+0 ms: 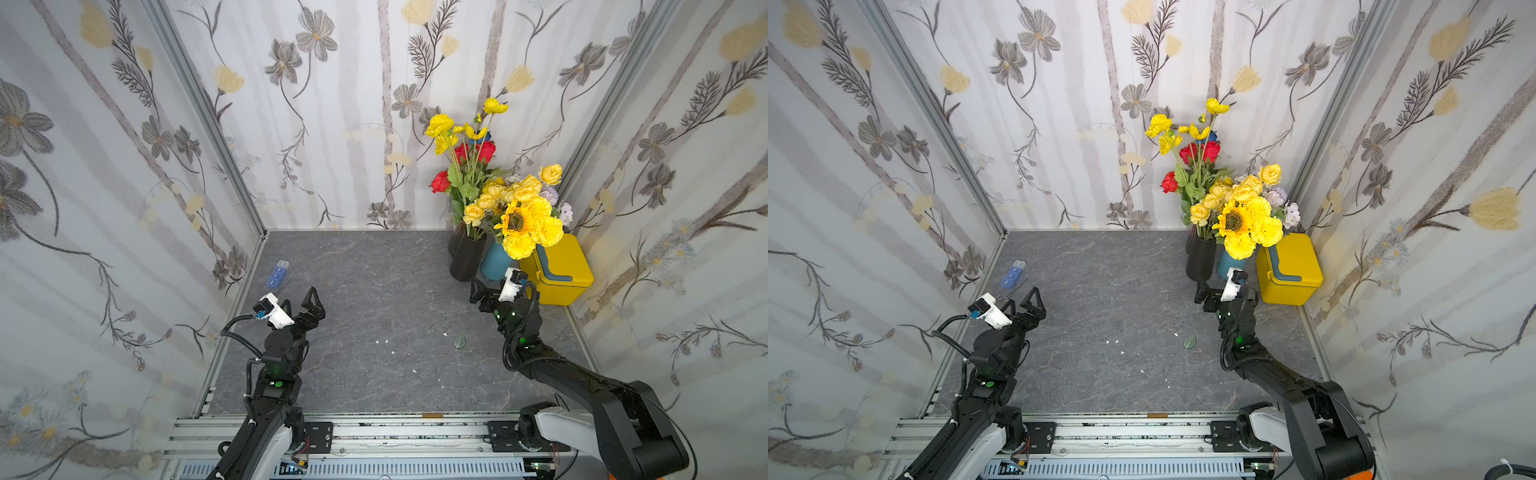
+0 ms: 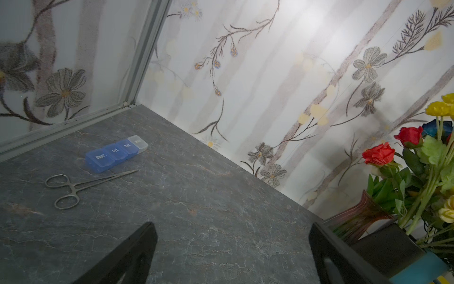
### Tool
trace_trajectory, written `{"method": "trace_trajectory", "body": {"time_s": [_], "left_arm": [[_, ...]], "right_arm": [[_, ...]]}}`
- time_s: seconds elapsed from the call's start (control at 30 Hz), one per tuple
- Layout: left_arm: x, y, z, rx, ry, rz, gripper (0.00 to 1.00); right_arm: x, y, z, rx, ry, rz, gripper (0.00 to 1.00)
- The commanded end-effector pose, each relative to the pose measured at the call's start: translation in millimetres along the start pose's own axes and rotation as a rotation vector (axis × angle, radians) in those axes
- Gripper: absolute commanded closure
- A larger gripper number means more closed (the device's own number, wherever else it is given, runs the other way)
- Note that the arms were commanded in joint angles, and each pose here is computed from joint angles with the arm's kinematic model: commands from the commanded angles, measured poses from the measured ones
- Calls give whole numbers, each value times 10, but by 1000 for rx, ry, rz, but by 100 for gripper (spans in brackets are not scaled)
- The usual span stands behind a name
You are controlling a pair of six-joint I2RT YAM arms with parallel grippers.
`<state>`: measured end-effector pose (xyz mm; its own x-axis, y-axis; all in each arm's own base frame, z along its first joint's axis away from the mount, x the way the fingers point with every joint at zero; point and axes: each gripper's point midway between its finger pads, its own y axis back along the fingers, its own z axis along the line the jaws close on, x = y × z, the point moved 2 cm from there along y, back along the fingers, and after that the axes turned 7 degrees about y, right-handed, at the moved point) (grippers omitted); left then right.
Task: Pick out yellow flowers from the vase
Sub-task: Move the vase to the center of the board.
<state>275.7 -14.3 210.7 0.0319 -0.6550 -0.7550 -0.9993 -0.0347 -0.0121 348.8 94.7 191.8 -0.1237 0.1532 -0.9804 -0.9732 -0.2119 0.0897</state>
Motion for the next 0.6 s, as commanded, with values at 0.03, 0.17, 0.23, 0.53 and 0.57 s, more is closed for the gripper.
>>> {"method": "trace_trajectory", "body": {"time_s": [0.03, 0.17, 0.23, 0.53, 0.57], "left_arm": [[22, 50, -170, 131, -53, -19, 0], [58, 64, -209, 166, -67, -22, 0], [62, 67, -203, 166, -69, -24, 0], [94, 62, -149, 148, -75, -26, 0], [91, 62, -151, 148, -75, -28, 0]], "right_arm": [[-237, -148, 64, 18, 84, -174, 0], [-269, -281, 74, 29, 120, -263, 0], [-315, -361, 77, 40, 134, -282, 0], [-161, -931, 76, 84, 195, -178, 0], [-154, -983, 57, 101, 203, -168, 0]]}}
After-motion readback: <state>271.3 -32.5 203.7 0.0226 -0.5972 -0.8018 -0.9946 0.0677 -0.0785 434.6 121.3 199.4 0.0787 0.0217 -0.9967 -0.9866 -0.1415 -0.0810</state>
